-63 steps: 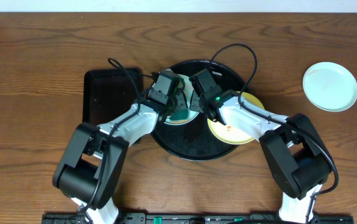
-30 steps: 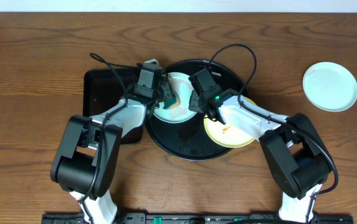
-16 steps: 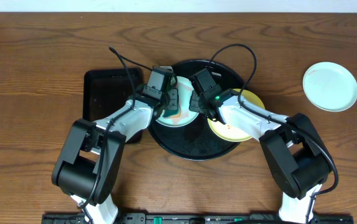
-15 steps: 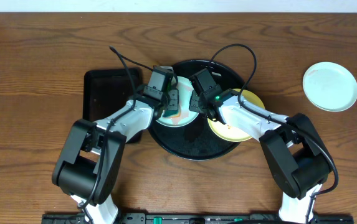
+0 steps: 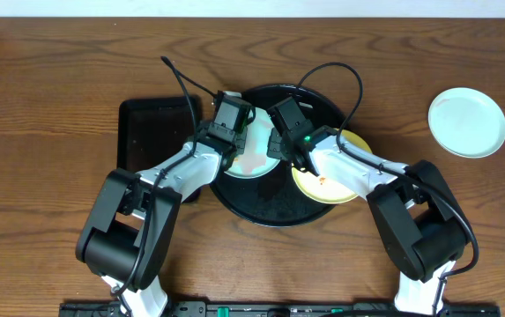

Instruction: Clean dirty plates on tray and stack at the side

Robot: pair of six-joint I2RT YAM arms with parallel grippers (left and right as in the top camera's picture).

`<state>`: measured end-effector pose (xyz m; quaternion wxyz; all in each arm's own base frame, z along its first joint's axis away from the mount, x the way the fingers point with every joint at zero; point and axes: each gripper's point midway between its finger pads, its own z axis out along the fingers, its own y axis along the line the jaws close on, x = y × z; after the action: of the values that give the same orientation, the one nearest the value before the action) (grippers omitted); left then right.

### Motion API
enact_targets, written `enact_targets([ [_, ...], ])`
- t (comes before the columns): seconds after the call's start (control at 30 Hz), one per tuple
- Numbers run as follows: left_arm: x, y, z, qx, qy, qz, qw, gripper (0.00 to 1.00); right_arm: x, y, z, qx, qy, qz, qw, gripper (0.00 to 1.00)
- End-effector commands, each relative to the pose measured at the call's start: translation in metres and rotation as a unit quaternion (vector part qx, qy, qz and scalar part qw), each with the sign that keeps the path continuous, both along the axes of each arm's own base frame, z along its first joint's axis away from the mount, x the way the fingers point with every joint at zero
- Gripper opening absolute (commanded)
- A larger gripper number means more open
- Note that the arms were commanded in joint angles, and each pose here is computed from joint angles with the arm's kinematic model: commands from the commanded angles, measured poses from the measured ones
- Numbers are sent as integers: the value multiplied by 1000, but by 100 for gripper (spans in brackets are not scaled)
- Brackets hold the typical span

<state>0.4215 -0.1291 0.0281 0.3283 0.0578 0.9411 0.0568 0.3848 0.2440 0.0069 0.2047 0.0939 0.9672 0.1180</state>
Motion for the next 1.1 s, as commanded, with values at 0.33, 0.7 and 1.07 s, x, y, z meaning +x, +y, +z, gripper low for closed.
enact_targets([
  [0.33, 4, -45, 27, -143, 1, -37, 989, 7, -11, 5, -13, -10, 21, 19, 1000, 1],
  [0.7, 3, -44, -20, -142, 38, -14, 989, 7, -13, 5, -14, -13, 22, 23, 999, 1],
  [1.07, 23, 9, -9, 2, -15, 7, 1000, 7, -16, 3, -15, -19, 28, 25, 999, 1],
])
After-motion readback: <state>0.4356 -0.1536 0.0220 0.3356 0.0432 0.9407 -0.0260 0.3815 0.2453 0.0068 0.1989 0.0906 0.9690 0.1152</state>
